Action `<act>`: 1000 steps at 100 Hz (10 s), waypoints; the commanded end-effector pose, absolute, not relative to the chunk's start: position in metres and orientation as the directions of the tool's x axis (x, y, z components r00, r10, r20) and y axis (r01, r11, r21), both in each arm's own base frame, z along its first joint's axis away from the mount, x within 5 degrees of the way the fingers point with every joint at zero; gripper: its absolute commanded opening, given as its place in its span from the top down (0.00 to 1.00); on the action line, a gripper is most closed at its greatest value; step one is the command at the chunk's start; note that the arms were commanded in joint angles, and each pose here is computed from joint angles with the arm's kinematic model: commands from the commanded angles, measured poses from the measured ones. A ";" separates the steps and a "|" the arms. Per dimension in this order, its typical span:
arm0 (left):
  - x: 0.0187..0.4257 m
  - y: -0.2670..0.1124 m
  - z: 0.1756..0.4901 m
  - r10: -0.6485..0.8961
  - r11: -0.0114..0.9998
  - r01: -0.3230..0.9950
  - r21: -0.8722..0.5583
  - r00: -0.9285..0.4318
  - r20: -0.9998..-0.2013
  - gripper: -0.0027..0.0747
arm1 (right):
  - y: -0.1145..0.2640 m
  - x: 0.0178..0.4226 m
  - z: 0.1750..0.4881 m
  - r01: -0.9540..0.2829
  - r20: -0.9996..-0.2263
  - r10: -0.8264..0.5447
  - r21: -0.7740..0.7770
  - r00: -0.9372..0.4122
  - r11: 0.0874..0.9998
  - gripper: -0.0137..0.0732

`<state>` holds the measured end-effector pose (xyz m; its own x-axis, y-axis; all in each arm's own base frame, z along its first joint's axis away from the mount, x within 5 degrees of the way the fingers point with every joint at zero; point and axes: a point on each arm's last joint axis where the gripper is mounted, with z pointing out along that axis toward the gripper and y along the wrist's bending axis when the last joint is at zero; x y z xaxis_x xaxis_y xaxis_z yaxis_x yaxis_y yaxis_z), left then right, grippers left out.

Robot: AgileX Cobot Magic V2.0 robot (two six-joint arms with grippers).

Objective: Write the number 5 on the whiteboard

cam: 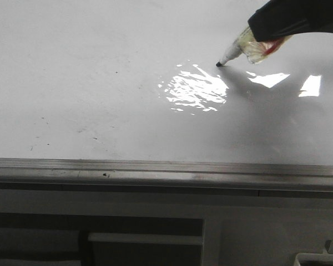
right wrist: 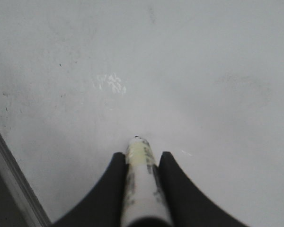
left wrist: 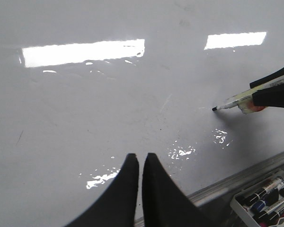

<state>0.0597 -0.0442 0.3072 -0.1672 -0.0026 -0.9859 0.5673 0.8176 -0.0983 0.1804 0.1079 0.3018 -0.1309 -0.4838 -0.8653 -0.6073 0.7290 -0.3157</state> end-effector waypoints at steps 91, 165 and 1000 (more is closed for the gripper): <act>0.061 -0.043 0.322 -0.076 0.820 0.560 -0.119 -0.101 -0.992 0.99 | 0.079 0.176 0.295 -0.553 -0.831 -0.476 -0.261 -0.288 0.791 0.89; 0.061 -0.043 0.325 -0.101 0.821 0.557 -0.128 -0.078 -0.992 0.99 | 0.107 0.157 0.286 -0.671 -0.847 -0.447 -0.154 -0.289 0.725 0.89; 0.045 -0.051 0.293 -0.081 0.666 0.744 0.050 0.140 -0.987 0.99 | 0.023 0.028 0.313 -0.462 -0.911 -0.309 -0.406 0.273 0.789 0.89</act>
<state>0.0435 -0.0536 0.2802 0.0976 -0.0328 -0.9947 0.7669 0.6395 0.0542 0.0272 0.0244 0.3002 0.2192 -0.3502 -0.9107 -0.5069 0.7566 -0.4130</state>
